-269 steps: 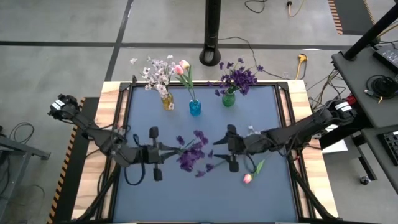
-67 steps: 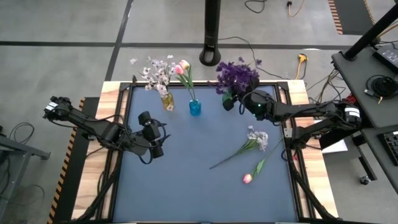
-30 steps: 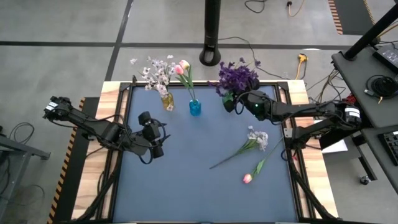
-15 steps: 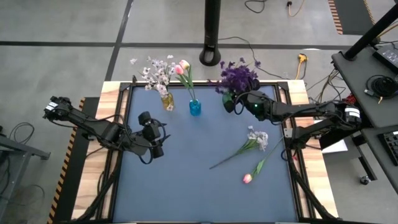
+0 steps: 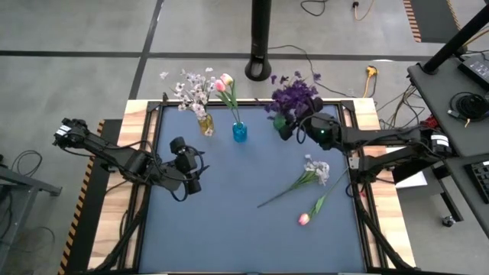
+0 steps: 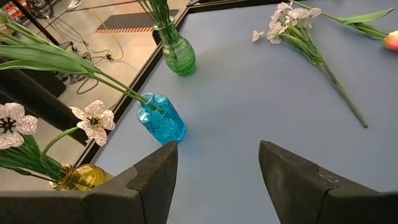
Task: Sort flowers into vase by color
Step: Put the purple flower into the green vase
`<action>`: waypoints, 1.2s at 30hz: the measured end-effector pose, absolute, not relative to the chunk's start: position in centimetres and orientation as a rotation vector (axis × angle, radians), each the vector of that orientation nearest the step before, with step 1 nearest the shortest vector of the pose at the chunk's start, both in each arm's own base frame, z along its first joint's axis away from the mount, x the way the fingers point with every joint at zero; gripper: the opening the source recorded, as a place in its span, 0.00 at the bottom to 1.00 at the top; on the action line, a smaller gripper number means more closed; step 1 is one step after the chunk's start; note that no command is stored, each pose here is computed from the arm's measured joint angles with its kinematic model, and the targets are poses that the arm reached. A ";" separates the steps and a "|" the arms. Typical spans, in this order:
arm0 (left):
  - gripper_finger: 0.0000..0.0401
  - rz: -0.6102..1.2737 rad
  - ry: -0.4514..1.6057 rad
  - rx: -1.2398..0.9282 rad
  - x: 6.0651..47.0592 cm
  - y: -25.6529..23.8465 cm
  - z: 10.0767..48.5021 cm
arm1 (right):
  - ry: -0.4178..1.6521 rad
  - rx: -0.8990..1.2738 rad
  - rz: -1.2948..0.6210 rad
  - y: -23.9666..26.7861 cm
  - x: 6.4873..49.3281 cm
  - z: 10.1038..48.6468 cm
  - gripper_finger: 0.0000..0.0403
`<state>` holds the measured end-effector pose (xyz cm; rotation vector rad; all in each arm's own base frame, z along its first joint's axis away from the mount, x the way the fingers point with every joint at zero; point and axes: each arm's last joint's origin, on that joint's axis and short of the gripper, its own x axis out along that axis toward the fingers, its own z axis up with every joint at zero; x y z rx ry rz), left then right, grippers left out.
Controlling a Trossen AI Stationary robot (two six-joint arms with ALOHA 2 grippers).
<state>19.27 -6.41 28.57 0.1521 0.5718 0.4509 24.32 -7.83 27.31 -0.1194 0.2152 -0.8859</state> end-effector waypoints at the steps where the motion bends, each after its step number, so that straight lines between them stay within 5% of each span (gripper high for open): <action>1: 0.52 0.451 0.572 0.152 19.3 -6.4 28.6 | 0.211 -0.119 -0.886 -7.8 24.3 27.4 0.45; 16: 0.52 0.451 0.572 0.152 19.3 -6.4 28.6 | 0.227 -0.121 -0.890 -8.0 24.5 27.0 0.10; 36: 0.52 0.451 0.568 0.150 19.3 -6.4 28.6 | 0.246 -0.123 -0.897 -8.4 24.3 26.9 0.07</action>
